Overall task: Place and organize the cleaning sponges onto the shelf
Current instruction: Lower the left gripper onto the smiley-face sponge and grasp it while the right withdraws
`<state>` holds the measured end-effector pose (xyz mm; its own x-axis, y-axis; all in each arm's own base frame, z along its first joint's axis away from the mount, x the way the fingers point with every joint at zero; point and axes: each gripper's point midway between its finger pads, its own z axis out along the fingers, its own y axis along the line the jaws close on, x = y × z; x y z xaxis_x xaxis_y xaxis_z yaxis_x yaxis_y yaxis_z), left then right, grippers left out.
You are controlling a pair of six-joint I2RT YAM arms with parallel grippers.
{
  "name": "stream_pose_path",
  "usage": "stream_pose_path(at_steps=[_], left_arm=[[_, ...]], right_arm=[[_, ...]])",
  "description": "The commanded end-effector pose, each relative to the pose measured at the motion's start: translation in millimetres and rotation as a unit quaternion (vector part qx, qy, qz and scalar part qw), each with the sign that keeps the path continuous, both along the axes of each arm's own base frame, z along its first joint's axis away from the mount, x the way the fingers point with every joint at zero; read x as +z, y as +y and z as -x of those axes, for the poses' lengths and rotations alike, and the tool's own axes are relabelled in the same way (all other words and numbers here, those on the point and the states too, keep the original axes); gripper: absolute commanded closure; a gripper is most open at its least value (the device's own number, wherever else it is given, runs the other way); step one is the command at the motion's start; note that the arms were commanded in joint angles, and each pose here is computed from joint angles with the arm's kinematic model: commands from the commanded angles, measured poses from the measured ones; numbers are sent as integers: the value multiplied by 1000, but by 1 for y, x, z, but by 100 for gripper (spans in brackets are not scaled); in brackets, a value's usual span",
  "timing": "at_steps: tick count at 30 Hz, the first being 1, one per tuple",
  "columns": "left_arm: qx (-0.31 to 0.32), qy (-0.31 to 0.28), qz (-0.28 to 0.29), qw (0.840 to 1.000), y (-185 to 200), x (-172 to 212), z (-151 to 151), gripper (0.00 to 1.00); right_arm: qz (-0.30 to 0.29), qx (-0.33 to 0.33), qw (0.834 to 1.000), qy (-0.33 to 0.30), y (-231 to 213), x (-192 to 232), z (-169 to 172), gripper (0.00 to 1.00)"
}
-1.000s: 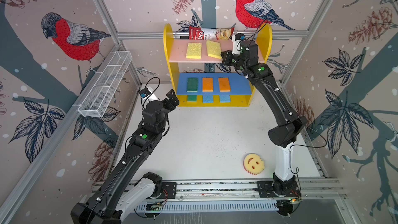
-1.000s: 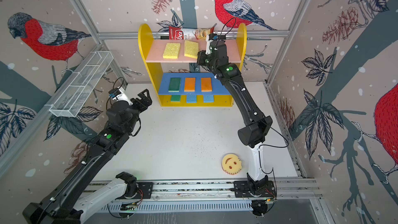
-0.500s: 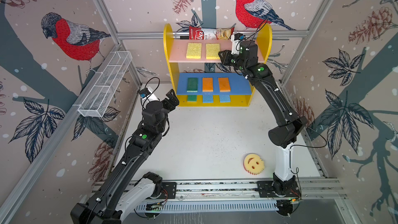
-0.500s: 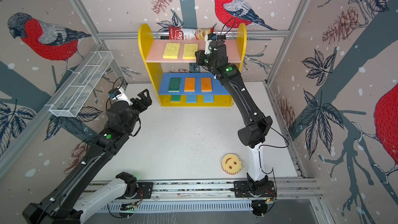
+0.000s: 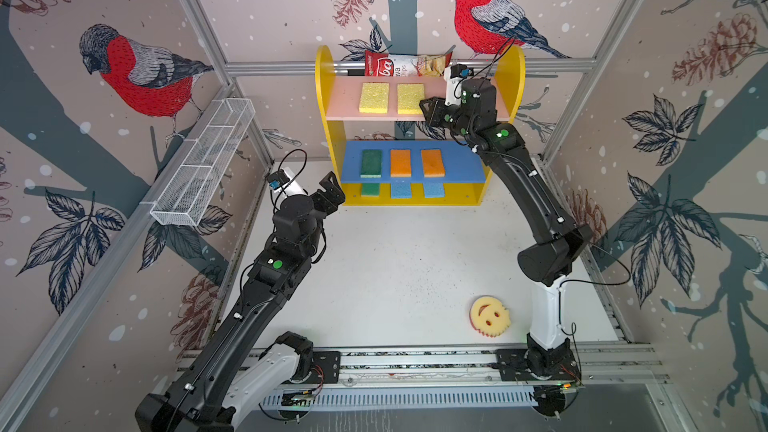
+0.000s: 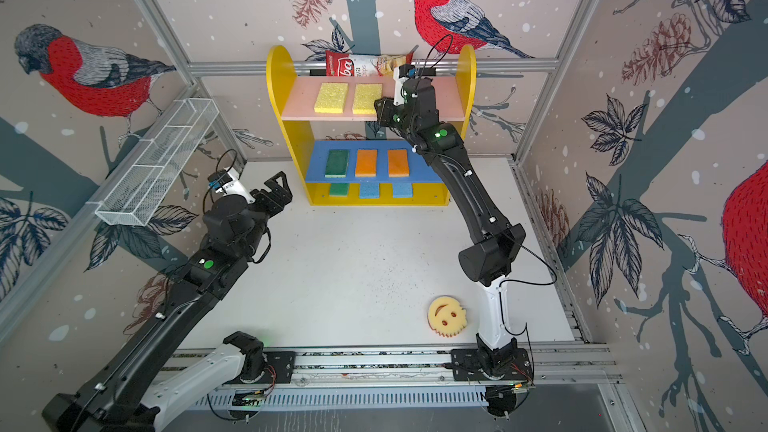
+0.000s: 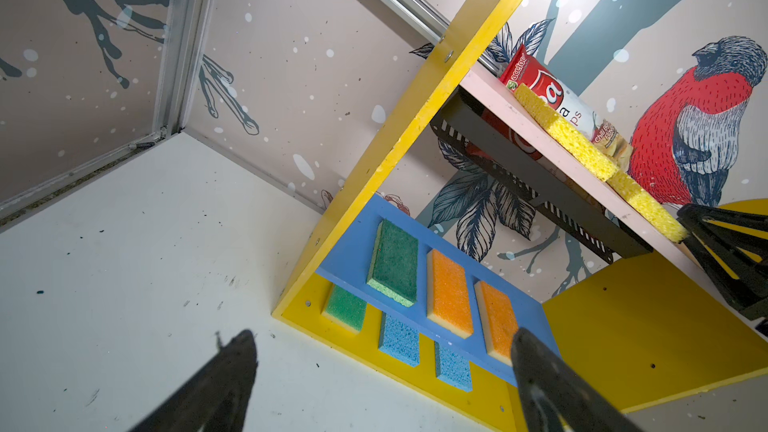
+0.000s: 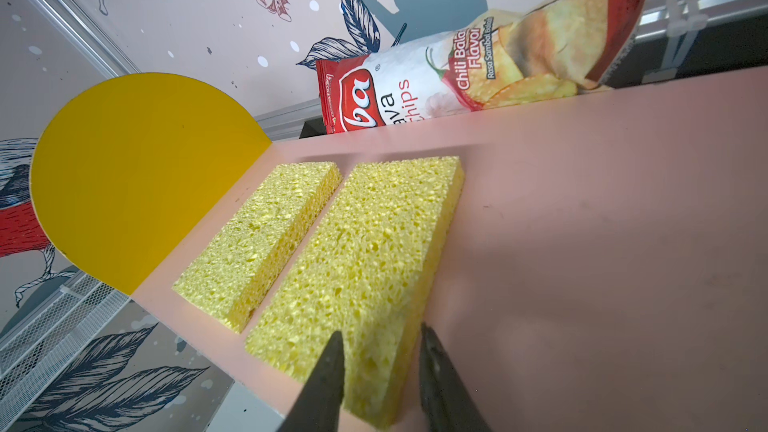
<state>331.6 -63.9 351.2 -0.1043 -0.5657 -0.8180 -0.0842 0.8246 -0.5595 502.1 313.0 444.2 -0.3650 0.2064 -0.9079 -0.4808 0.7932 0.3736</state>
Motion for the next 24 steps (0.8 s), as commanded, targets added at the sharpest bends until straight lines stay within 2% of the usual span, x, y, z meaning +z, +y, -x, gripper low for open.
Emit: stream_pose_path(at_steps=[1,10,14,19,24], left_arm=[[1,-6,1,1000,1,5,1,6],[-18,-4,3,1000,-5,1,2,6],[-89,11,-7,996,-32,-11,-3,9],[-210,74,-45,974,-99,-59,-1,11],[-320,118,-109,934,-182,-112,32,10]], right_arm=[[7,-12,1000,24,-10,-7,3,65],[14,-45,999,16,-44,12,29,50],[23,-62,997,26,-61,3,49,43],[32,-84,995,51,-88,-31,78,37],[14,-133,987,89,-143,-78,101,33]])
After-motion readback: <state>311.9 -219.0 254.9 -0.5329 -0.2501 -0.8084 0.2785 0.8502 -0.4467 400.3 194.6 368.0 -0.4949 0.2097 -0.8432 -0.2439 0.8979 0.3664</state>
